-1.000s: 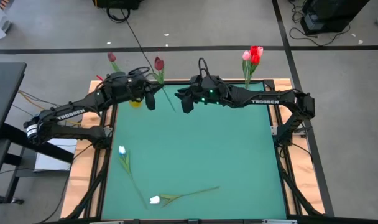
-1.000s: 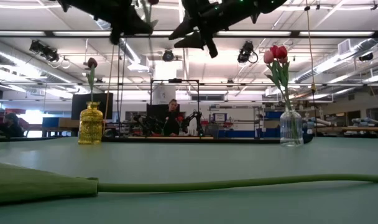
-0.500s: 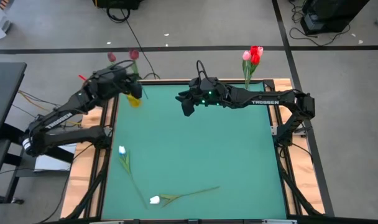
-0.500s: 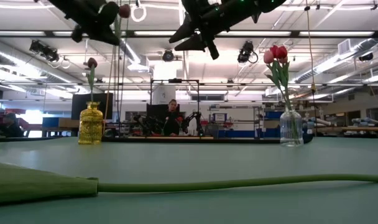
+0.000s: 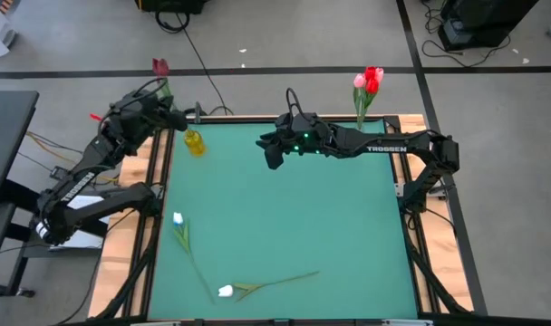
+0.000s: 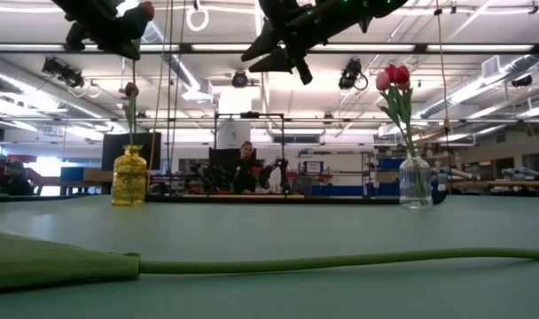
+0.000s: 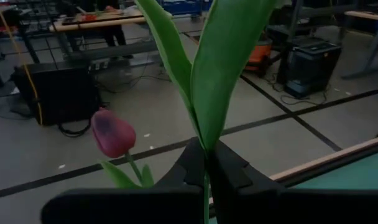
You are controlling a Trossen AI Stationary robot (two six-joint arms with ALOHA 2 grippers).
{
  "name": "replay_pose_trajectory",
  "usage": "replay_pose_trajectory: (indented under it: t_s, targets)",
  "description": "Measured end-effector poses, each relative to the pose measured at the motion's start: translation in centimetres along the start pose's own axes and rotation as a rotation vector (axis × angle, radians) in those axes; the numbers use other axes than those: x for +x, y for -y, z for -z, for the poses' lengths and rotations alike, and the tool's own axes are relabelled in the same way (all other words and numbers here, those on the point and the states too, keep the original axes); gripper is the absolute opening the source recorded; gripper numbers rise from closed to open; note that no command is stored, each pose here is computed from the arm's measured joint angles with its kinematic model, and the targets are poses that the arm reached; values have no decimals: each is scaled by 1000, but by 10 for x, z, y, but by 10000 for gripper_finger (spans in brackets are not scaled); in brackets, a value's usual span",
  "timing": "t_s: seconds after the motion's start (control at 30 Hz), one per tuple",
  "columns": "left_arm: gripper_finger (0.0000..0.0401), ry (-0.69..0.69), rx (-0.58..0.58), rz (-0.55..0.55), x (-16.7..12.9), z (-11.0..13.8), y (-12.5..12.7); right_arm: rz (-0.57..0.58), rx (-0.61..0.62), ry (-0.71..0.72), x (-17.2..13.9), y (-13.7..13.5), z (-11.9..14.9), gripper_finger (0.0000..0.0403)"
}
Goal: Sort flowers into vase by color
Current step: Put the dark red flower into the yellow vase, then put the left white flower into the yellow vase
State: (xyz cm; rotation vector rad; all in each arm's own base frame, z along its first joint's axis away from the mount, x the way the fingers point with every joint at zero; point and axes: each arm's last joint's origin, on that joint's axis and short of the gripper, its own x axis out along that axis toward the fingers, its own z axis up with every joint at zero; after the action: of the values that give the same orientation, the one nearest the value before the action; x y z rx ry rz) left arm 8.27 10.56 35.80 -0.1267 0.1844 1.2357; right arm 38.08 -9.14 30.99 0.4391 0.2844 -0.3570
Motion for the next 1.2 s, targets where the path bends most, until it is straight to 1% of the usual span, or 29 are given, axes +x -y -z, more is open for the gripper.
replay_pose_trajectory:
  t_s: [0.17, 0.37, 0.5, 0.6, 0.7, 0.83, 0.93, 1.07, 1.2]
  targets:
    - [9, -39, -4, -13, 3, 3, 0, 8, 0, 4, 0, 1, 0, 134]
    - [9, -154, -37, -29, 8, 15, 1, 21, 2, 10, 0, 1, 0, 134]
    - [24, -173, -34, -32, 14, 16, 3, 22, 14, 11, 0, 1, -1, 133]
    - [46, -202, -65, -41, 19, 19, 5, 16, 31, 8, 0, 1, 0, 133]
    - [79, -236, -97, -57, 25, 22, 7, -8, 37, -3, 0, 0, 0, 133]
    - [138, -322, -119, -86, 30, 31, 8, -29, 34, -49, 0, -2, 4, 138]
    - [181, -389, -130, -92, 28, 37, 7, -48, 26, -138, -1, -5, 13, 143]
    - [220, -496, -123, -69, 17, 39, 4, -75, -68, -305, -5, -9, 30, 142]
    - [227, -601, -92, -89, -2, 26, -3, -79, -159, -398, -9, -18, 44, 140]
